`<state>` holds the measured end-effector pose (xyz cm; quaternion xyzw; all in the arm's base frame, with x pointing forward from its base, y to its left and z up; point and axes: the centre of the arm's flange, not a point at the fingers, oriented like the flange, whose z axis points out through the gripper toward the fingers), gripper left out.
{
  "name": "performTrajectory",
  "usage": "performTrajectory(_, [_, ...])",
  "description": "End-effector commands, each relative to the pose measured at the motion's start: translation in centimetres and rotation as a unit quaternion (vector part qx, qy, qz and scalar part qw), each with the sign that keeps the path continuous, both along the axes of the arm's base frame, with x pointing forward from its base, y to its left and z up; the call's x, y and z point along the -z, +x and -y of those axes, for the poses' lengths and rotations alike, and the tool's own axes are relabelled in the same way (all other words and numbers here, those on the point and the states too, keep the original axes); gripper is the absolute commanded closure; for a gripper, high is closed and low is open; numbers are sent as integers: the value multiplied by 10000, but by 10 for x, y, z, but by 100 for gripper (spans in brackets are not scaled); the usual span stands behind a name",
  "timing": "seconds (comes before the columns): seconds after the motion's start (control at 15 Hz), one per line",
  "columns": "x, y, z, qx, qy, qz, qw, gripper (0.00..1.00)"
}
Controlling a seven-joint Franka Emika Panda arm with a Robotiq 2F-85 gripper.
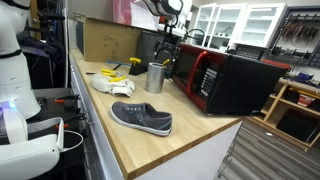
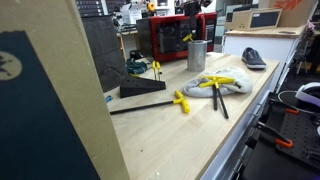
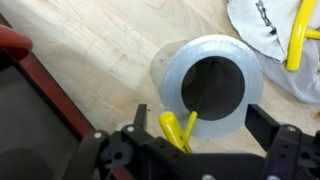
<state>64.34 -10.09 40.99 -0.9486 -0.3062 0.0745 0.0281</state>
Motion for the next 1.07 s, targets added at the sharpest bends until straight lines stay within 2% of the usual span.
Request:
performTrajectory(0.0, [-3, 16, 5, 137, 293, -108, 9994, 0])
performTrajectory(0.33, [4, 27, 9, 397, 578, -147, 9974, 0])
performTrajectory(0.4, [6, 30, 9, 448, 623, -158, 9969, 25])
performTrajectory(0.47, [6, 31, 10, 472, 658, -154, 9966, 26])
performTrajectory(1.0, [-1, 36, 12, 609, 749, -18, 9953, 88])
